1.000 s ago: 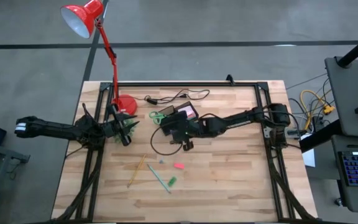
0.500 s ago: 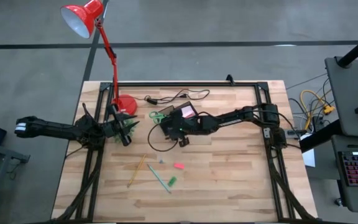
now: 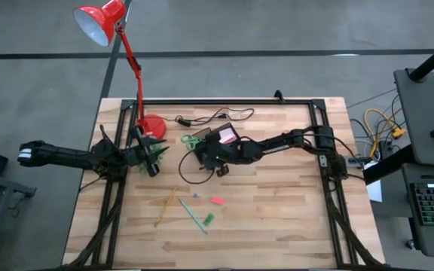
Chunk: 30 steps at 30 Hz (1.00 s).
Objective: Pick and place office supplies into organizer
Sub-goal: Put the blue eraser into the black desk organizer, then put the pink eraser into the black desk organizer
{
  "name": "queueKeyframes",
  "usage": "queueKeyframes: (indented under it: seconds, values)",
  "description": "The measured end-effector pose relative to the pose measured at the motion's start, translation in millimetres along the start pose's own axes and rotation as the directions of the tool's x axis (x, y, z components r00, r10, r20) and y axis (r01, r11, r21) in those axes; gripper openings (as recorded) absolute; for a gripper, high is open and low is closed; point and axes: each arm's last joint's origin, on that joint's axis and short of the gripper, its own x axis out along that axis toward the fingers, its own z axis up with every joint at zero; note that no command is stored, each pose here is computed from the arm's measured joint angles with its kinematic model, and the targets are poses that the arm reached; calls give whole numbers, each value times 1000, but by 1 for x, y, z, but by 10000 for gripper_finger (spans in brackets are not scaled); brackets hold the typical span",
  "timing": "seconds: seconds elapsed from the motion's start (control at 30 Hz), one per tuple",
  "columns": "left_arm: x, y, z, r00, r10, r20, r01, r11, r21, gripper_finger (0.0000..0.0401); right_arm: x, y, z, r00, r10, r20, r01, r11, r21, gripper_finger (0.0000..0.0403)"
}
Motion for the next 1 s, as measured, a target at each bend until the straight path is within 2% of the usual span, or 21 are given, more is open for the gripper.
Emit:
queueKeyframes:
  seconds: [0.43, 0.8, 1.0]
  values:
    - [0, 0, 0, 1000, 0, 0, 0, 1000, 0, 96, -1, -1, 0, 1000, 15, -15, -15, 1000, -6, 27]
    - [0, 0, 0, 1000, 0, 0, 0, 1000, 0, 96, -1, -1, 1, 1000, 12, -12, -12, 1000, 21, 92]
    - [0, 0, 0, 1000, 0, 0, 0, 1000, 0, 96, -1, -1, 1, 1000, 12, -11, -11, 1000, 21, 106]
